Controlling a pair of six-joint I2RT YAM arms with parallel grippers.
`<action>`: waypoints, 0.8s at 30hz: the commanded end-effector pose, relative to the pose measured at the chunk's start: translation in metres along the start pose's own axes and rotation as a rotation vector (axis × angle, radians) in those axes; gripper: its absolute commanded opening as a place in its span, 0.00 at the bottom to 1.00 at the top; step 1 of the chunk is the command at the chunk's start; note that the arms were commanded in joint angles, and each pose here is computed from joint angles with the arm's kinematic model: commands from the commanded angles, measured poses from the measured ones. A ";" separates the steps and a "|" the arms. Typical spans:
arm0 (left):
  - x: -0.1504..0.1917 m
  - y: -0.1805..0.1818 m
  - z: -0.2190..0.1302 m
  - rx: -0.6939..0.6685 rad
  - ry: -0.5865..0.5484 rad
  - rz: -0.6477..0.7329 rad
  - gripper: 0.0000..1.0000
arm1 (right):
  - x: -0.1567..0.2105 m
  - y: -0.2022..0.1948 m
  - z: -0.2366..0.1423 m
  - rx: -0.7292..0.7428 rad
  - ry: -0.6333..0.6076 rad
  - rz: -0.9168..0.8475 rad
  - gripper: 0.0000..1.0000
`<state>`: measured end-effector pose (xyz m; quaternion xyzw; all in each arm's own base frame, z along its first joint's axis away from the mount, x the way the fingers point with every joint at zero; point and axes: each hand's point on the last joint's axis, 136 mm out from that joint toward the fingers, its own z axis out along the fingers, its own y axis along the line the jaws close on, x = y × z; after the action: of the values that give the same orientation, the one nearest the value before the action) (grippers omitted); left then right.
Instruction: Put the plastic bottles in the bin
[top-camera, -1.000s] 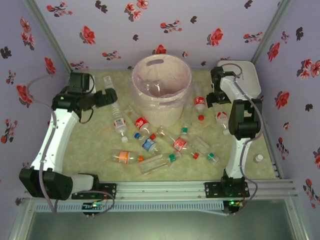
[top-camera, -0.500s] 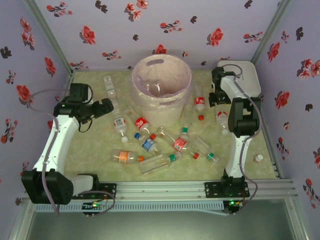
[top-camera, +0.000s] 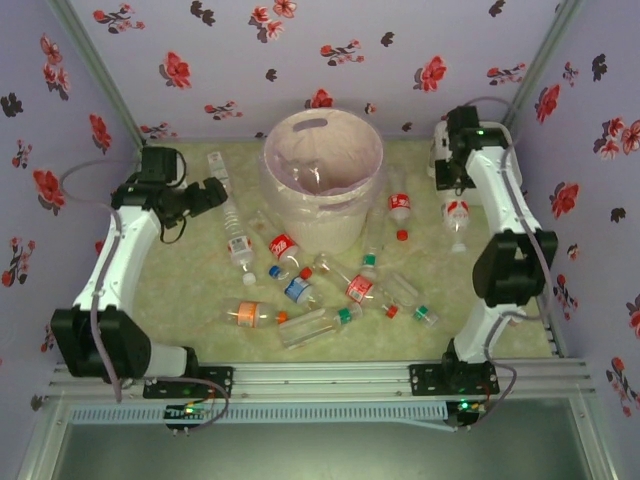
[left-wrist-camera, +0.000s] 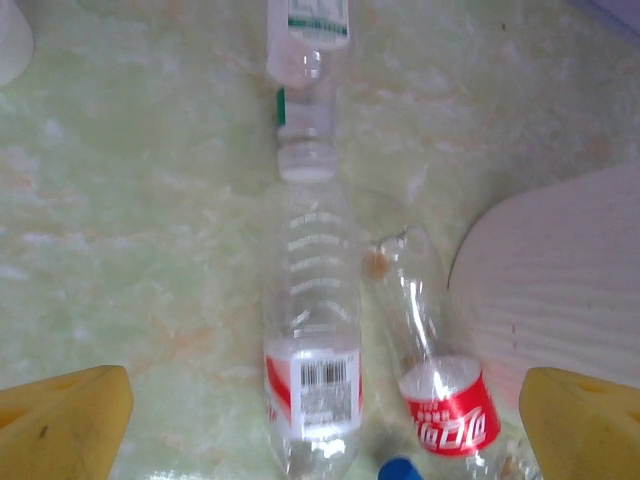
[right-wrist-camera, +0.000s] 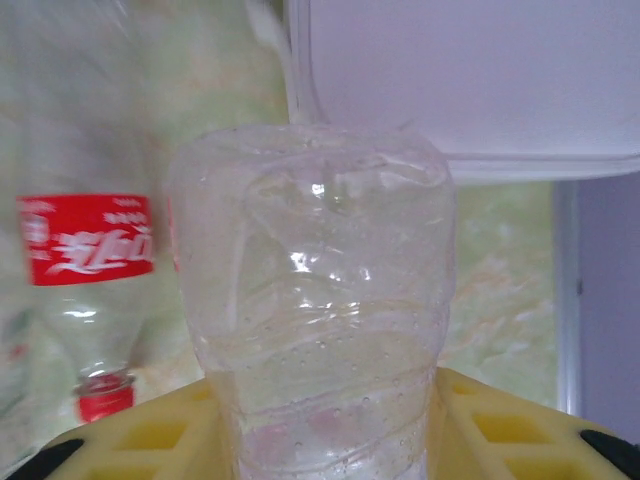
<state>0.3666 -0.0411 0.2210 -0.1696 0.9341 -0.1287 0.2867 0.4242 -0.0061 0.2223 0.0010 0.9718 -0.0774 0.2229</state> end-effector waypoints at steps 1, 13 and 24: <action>-0.045 -0.010 -0.007 0.031 -0.088 0.016 1.00 | -0.025 0.001 -0.079 -0.106 -0.197 0.094 0.40; -0.078 -0.010 0.056 0.072 -0.071 -0.081 1.00 | -0.131 0.078 -0.314 -0.927 -0.852 0.313 0.24; -0.072 0.000 0.087 0.040 -0.037 -0.108 0.97 | -0.156 0.199 -0.253 -0.924 -0.697 0.119 0.20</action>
<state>0.4629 -0.0269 0.1862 -0.2081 0.9207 -0.1545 0.2917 0.4541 0.2190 0.5071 -0.0525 0.7509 0.3966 0.5255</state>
